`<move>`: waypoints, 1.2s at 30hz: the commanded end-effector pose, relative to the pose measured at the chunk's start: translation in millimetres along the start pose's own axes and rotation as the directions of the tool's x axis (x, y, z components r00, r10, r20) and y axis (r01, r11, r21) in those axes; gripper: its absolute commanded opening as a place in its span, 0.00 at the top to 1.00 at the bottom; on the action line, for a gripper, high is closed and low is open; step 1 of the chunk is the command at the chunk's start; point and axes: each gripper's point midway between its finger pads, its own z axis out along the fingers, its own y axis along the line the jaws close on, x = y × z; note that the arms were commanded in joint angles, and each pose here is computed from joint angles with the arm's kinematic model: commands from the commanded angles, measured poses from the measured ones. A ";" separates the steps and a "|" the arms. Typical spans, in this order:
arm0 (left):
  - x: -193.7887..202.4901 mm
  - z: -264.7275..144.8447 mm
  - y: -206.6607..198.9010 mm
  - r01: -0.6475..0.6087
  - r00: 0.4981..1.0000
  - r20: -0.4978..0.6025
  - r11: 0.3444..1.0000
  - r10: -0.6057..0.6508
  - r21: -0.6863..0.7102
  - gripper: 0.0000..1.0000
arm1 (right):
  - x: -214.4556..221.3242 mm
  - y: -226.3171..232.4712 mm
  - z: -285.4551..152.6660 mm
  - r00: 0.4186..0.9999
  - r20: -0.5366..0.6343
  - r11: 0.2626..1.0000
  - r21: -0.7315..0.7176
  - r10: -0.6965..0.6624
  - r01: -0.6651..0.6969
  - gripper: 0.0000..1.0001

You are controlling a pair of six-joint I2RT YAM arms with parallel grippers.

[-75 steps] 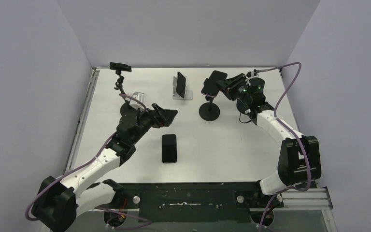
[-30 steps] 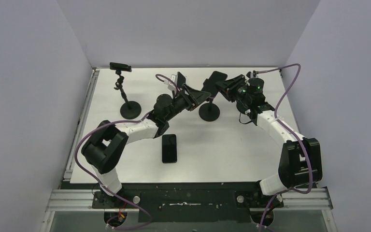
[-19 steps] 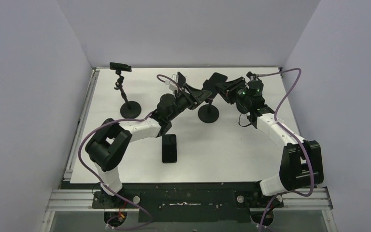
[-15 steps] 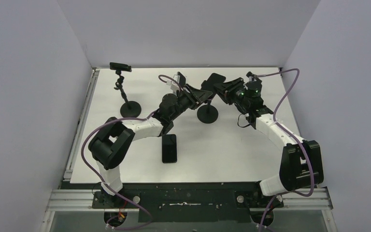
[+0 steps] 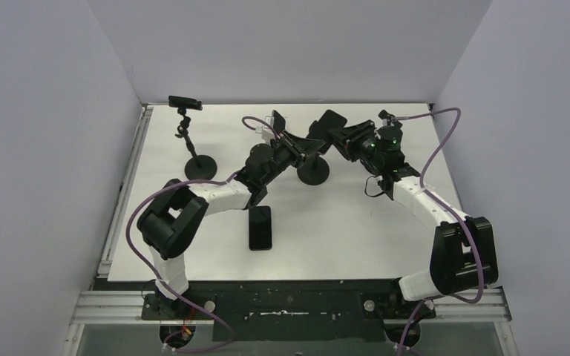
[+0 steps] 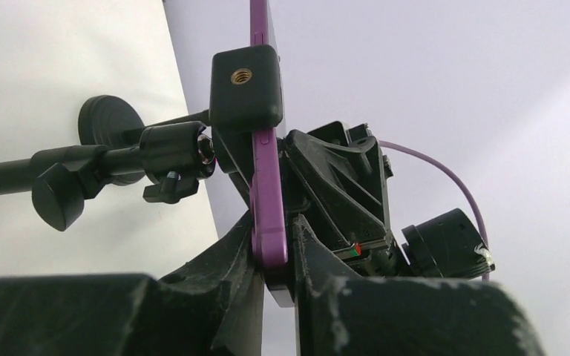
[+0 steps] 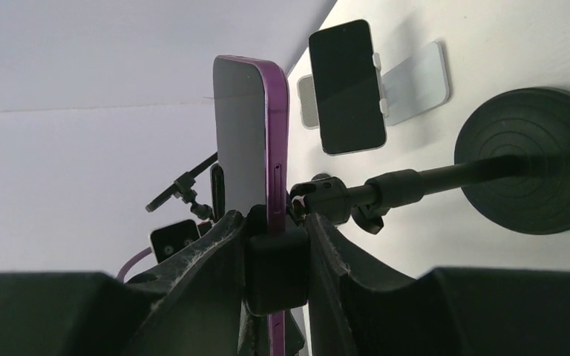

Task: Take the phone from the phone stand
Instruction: Move the phone stand with the phone to the center of the board.

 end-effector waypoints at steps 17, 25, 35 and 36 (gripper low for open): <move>6.6 -31.5 -78.5 -0.096 0.981 -0.144 0.968 0.132 0.233 1.00 | -15.3 48.4 -99.8 0.868 0.013 0.866 0.079 -0.496 0.493 0.02; 15.9 -81.8 -95.3 -0.146 0.880 -0.406 0.953 0.247 0.264 1.00 | -22.6 57.3 -149.1 0.559 0.086 0.564 0.204 -0.825 0.800 0.04; 48.7 -153.7 -130.5 -0.139 0.699 -0.556 0.848 0.450 0.512 1.00 | 60.4 99.1 -157.0 0.333 0.022 0.319 -0.230 -0.943 0.919 0.05; 52.3 -159.9 -130.8 -0.152 0.683 -0.555 0.835 0.476 0.529 1.00 | 64.2 99.8 -156.1 0.329 0.009 0.317 -0.246 -0.944 0.916 0.06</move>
